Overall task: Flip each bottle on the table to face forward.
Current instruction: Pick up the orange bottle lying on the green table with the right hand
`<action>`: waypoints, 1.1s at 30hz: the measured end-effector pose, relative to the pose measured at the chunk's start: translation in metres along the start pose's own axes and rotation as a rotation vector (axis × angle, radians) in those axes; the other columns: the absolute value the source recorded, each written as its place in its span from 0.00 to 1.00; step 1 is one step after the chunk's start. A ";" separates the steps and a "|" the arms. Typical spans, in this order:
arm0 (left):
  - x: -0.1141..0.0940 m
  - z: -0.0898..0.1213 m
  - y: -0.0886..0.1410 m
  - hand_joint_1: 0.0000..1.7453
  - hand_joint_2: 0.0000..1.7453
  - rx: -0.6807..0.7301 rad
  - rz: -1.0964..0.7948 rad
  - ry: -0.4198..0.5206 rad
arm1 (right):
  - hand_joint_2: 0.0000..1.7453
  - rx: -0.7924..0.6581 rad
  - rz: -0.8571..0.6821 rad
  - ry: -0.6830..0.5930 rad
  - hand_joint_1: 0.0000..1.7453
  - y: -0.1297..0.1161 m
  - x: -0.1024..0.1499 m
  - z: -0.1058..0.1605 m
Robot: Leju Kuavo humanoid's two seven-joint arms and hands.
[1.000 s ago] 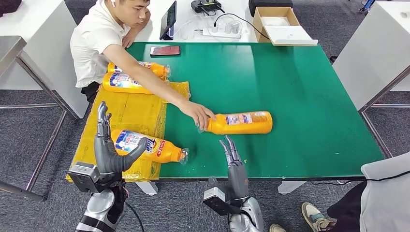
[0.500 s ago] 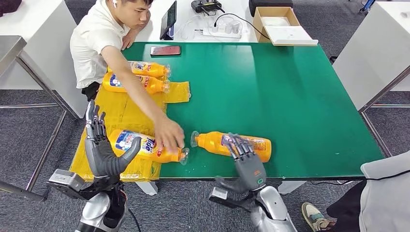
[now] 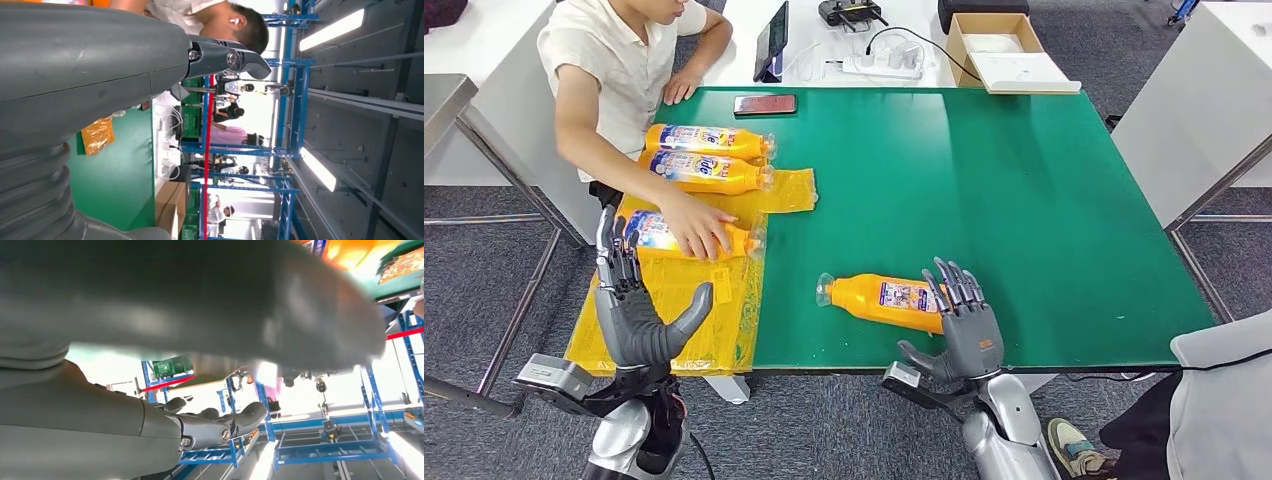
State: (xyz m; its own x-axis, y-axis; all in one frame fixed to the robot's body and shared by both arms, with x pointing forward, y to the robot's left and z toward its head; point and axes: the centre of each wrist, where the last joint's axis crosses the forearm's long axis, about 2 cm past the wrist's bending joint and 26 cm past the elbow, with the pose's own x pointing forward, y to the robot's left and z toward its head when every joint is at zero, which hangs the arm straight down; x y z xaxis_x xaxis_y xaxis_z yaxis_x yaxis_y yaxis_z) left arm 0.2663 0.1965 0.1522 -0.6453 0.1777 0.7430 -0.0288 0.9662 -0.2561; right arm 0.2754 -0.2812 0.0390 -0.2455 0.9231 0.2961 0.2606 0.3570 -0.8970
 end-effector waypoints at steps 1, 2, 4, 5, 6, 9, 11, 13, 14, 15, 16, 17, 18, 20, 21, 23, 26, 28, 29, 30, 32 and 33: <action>0.000 0.000 0.000 0.00 1.00 0.000 0.001 0.000 | 1.00 0.002 0.006 0.002 0.00 0.000 0.000 0.000; 0.000 0.000 0.000 0.00 1.00 -0.001 0.003 0.002 | 1.00 0.008 0.019 0.008 0.00 0.000 0.000 0.000; 0.000 0.000 0.000 0.00 1.00 -0.001 0.012 0.009 | 1.00 0.022 0.053 0.029 0.00 -0.001 -0.002 -0.001; 0.000 0.000 0.000 0.00 1.00 -0.002 0.015 0.014 | 1.00 0.028 0.071 0.043 0.00 -0.001 -0.003 -0.002; 0.001 0.000 -0.001 0.00 1.00 -0.003 0.017 0.017 | 1.00 0.032 0.084 0.055 0.00 -0.002 -0.005 -0.003; 0.001 0.001 -0.002 0.00 1.00 -0.012 0.005 0.030 | 1.00 0.042 0.112 0.104 0.00 -0.003 -0.012 -0.007; 0.002 0.001 -0.003 0.00 1.00 -0.016 -0.007 0.042 | 1.00 0.055 0.128 0.150 0.00 -0.003 -0.016 -0.008; 0.002 0.002 -0.004 0.00 1.00 -0.018 -0.017 0.055 | 1.00 0.069 0.141 0.191 0.00 -0.001 -0.019 -0.009; 0.001 0.002 -0.004 0.00 1.00 -0.019 -0.021 0.061 | 1.00 0.076 0.143 0.205 0.00 0.000 -0.020 -0.010; 0.001 0.002 -0.004 0.00 1.00 -0.019 -0.023 0.067 | 1.00 0.082 0.143 0.215 0.00 0.001 -0.021 -0.010; 0.001 0.002 -0.005 0.00 1.00 -0.020 -0.025 0.071 | 1.00 0.089 0.142 0.221 0.00 0.001 -0.022 -0.010; 0.001 0.003 -0.005 0.00 1.00 -0.021 -0.026 0.074 | 1.00 0.095 0.142 0.224 0.00 0.002 -0.023 -0.010; 0.001 0.003 -0.005 0.00 1.00 -0.021 -0.028 0.076 | 1.00 0.101 0.142 0.226 0.00 0.003 -0.024 -0.010; 0.000 0.003 -0.005 0.00 1.00 -0.022 -0.029 0.079 | 1.00 0.110 0.144 0.228 0.00 0.004 -0.025 -0.010; 0.000 0.003 -0.005 0.00 1.00 -0.022 -0.030 0.080 | 1.00 0.114 0.145 0.229 0.00 0.005 -0.025 -0.009; 0.000 0.003 -0.005 0.00 1.00 -0.022 -0.030 0.080 | 1.00 0.119 0.146 0.229 0.00 0.005 -0.026 -0.009; 0.000 0.003 -0.004 0.00 1.00 -0.012 -0.065 0.060 | 1.00 0.130 0.142 0.231 0.00 0.007 -0.027 -0.009; 0.000 0.003 -0.004 0.00 1.00 -0.004 -0.107 0.034 | 1.00 0.147 0.129 0.236 0.00 0.010 -0.027 -0.010; 0.001 0.003 -0.005 0.00 1.00 -0.002 -0.120 0.026 | 1.00 0.155 0.121 0.238 0.00 0.011 -0.028 -0.011; 0.001 0.003 -0.006 0.00 1.00 -0.003 -0.128 0.022 | 1.00 0.162 0.112 0.237 0.00 0.013 -0.028 -0.013; 0.001 0.004 -0.008 0.00 1.00 -0.002 -0.133 0.019 | 1.00 0.173 0.087 0.233 0.00 0.015 -0.027 -0.016; 0.001 0.004 -0.008 0.00 1.00 0.000 -0.134 0.018 | 1.00 0.176 0.072 0.232 0.00 0.016 -0.027 -0.016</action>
State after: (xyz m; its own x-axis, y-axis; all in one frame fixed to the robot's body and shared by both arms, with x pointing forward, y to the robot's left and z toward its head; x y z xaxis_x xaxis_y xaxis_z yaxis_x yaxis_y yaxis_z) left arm 0.2629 0.1879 0.1532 -0.6216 0.0500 0.7817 -0.1138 0.9816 -0.1533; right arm 0.3015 -0.2977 0.0220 -0.0070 0.9605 0.2783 0.0984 0.2777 -0.9556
